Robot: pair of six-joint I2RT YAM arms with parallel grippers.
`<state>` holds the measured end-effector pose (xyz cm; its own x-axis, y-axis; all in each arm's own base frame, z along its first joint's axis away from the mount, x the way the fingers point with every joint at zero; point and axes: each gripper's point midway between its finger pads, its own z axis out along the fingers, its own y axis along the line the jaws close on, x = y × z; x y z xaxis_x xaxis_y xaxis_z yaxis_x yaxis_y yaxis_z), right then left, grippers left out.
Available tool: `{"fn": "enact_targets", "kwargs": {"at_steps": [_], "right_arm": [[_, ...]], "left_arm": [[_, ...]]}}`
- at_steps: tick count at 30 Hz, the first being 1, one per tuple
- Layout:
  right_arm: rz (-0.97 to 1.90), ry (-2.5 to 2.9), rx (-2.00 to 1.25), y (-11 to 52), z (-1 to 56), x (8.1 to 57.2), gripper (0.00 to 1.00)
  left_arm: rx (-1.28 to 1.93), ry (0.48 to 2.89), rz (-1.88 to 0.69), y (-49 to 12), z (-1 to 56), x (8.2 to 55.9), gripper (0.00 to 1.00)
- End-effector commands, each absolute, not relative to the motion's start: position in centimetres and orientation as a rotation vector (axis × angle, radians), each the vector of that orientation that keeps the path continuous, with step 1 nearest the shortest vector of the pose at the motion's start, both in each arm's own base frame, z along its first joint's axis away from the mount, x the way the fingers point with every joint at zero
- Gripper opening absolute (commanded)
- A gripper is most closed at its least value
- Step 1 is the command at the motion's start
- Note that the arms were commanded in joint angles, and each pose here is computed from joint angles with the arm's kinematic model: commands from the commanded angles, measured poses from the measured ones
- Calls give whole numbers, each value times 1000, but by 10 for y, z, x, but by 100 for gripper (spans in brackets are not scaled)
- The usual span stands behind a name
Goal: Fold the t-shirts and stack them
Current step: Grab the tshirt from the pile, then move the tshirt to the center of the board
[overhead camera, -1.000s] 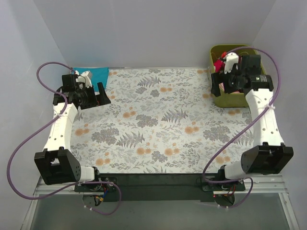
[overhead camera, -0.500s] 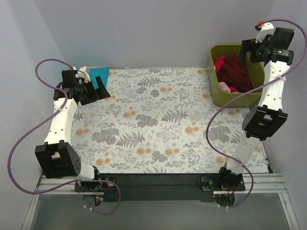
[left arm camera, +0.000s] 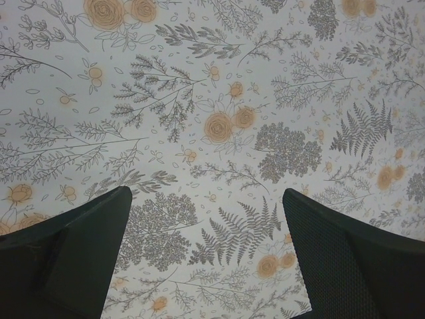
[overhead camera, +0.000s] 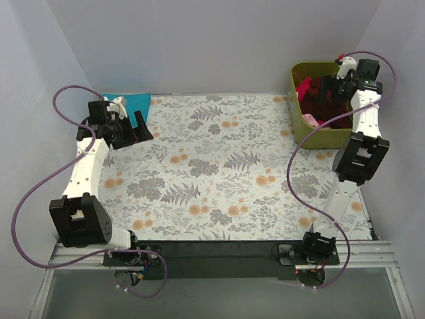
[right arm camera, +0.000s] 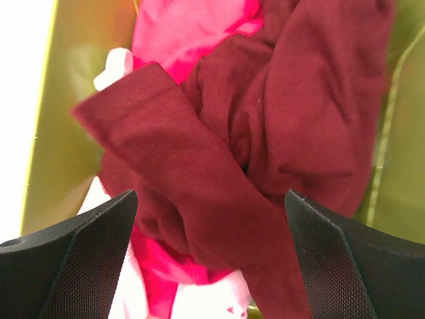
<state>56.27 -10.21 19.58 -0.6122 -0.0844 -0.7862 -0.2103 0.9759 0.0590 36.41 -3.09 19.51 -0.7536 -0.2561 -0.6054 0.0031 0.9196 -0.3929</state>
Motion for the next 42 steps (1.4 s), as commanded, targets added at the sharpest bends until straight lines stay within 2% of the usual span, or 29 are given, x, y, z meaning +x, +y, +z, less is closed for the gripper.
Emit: {"fn": "enact_targets", "kwargs": {"at_steps": [1, 3, 6, 9, 10, 12, 13, 14, 19, 31, 37, 42], "right_arm": [[226, 2223, -190, -98, 181, 572, 98], [242, 2237, -186, -96, 174, 569, 96], [258, 2237, -189, -93, 176, 565, 84], [255, 2238, -188, -93, 180, 561, 62], [256, 2235, -199, -92, 182, 560, 45], [252, 2227, -212, -91, 192, 556, 25], [249, 2221, -216, -90, 198, 554, 5], [242, 2206, -220, -89, 209, 552, 1], [214, 2089, -245, -83, 274, 539, 1], [-38, 1524, -279, -74, 505, 489, 1], [-23, 1107, -388, -32, 626, 425, 1], [-3, 850, -398, -11, 695, 374, 1]], "left_arm": [[-155, 2372, -451, -26, 199, 367, 98], [-154, 2380, -444, -25, 197, 368, 98], [-151, 2375, -441, -25, 199, 372, 98], [-154, 2372, -446, -25, 201, 374, 98], [-154, 2370, -455, -26, 202, 374, 98], [-155, 2367, -457, -26, 205, 374, 98], [-152, 2361, -458, -27, 207, 374, 98], [-147, 2354, -453, -26, 209, 374, 98], [-124, 2320, -440, -26, 221, 372, 98], [-116, 2252, -454, -29, 241, 370, 98], [-129, 2226, -453, -29, 248, 372, 98], [-149, 2216, -458, -29, 248, 370, 98]]}}
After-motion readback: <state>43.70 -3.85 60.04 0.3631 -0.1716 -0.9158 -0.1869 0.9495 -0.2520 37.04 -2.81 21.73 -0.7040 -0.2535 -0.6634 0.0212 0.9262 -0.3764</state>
